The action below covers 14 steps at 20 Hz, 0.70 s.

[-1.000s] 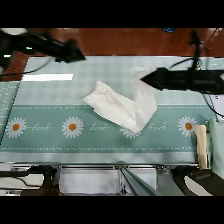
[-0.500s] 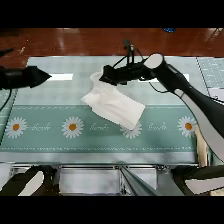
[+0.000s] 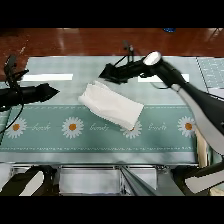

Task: Fold the shirts.

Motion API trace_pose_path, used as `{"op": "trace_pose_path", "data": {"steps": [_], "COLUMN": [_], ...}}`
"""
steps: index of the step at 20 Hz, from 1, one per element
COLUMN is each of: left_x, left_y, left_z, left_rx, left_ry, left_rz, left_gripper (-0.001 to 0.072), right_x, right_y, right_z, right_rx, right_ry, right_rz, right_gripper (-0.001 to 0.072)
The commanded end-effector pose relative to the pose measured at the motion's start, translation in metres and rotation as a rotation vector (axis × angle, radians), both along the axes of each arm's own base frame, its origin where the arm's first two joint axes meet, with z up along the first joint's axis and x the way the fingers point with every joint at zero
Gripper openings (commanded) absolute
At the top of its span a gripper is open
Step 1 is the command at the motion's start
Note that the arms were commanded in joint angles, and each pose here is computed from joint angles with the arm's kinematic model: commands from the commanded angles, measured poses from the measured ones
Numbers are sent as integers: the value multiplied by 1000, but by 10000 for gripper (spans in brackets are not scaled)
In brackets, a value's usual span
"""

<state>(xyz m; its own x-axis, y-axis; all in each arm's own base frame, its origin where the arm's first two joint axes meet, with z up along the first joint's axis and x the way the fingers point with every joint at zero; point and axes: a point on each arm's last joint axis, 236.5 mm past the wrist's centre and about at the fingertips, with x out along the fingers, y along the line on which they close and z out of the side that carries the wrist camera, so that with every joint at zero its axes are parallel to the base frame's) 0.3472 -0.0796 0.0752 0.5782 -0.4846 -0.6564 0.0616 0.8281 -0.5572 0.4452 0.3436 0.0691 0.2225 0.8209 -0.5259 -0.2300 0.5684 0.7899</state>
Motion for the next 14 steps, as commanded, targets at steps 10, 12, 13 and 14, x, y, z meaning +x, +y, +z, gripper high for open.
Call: {"op": "trace_pose_path", "data": {"steps": [10, 12, 13, 14], "left_x": [-7, -8, -8, -8], "left_y": [-17, -26, -31, -34], "left_z": [-5, -5, -6, -8], "left_rx": [-4, -3, -3, -3], "left_ry": [19, 14, 14, 18], "left_rz": [-51, -73, -84, -92], "left_gripper": [19, 19, 19, 19], "right_x": [-149, -156, -154, -150], "right_y": [-253, -231, -218, -206], "right_z": [-100, -128, -135, -140], "right_rx": [-401, -287, -244, -195], "right_ry": [182, 277, 308, 327], "right_rz": [-644, -650, -624, -604], "right_gripper": [407, 407, 407, 405]}}
